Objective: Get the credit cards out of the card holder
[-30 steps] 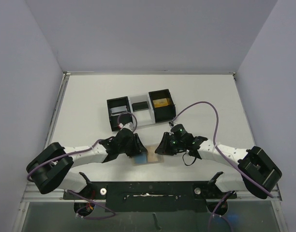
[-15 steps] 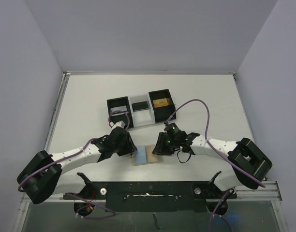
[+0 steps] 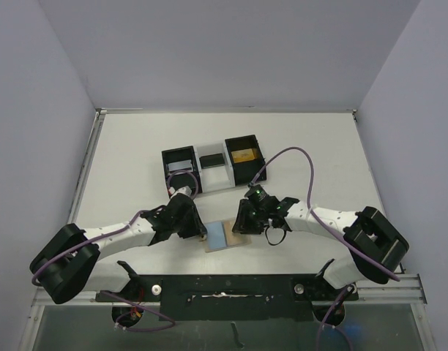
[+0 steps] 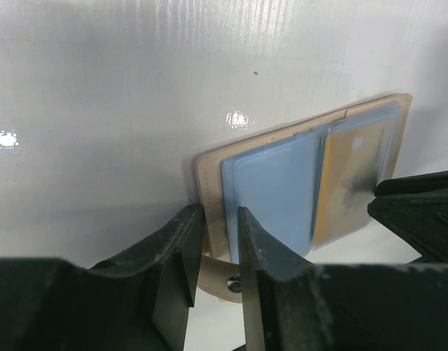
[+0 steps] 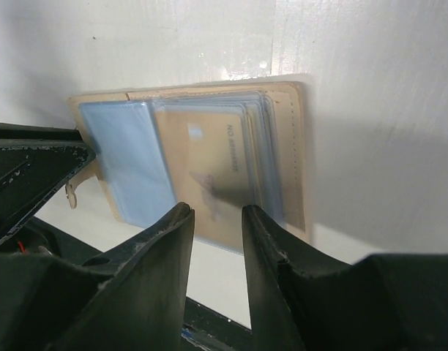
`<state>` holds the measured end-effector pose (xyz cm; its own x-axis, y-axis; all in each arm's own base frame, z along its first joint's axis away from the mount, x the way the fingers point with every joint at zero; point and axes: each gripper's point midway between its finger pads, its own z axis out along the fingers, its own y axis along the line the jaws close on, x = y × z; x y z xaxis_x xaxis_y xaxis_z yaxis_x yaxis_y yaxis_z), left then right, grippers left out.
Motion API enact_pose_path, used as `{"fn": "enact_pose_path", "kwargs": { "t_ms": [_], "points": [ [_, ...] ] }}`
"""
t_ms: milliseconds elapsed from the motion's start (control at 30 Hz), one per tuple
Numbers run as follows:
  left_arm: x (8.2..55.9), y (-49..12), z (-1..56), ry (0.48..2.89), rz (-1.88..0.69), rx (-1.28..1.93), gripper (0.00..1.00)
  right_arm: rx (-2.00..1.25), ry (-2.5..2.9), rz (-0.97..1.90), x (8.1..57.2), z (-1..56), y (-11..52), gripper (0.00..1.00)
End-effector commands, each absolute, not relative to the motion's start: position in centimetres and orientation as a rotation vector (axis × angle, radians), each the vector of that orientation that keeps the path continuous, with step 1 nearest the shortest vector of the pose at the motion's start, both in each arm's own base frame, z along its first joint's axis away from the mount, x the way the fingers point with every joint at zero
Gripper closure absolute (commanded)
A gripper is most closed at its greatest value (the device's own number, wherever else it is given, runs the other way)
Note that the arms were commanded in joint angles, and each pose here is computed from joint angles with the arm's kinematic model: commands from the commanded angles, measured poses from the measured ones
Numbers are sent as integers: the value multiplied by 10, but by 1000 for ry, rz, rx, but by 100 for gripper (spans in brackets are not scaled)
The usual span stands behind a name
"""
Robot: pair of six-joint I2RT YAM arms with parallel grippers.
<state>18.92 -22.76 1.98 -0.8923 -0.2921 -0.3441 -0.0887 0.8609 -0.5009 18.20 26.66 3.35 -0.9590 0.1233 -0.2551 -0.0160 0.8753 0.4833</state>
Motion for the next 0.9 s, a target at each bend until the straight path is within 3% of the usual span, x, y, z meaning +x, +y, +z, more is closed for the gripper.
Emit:
{"fn": "enact_pose_path", "kwargs": {
  "t_ms": [0,633,867],
  "points": [
    [190,-229,19,2624,-682,-247,77,59,2706,677,194,51,270,65],
    [195,-232,24,2606,-683,-231,84,34,2730,568,192,42,265,63],
    [195,-236,24,2611,-703,-212,85,-14,2735,563,192,43,274,73]
  ]
}}
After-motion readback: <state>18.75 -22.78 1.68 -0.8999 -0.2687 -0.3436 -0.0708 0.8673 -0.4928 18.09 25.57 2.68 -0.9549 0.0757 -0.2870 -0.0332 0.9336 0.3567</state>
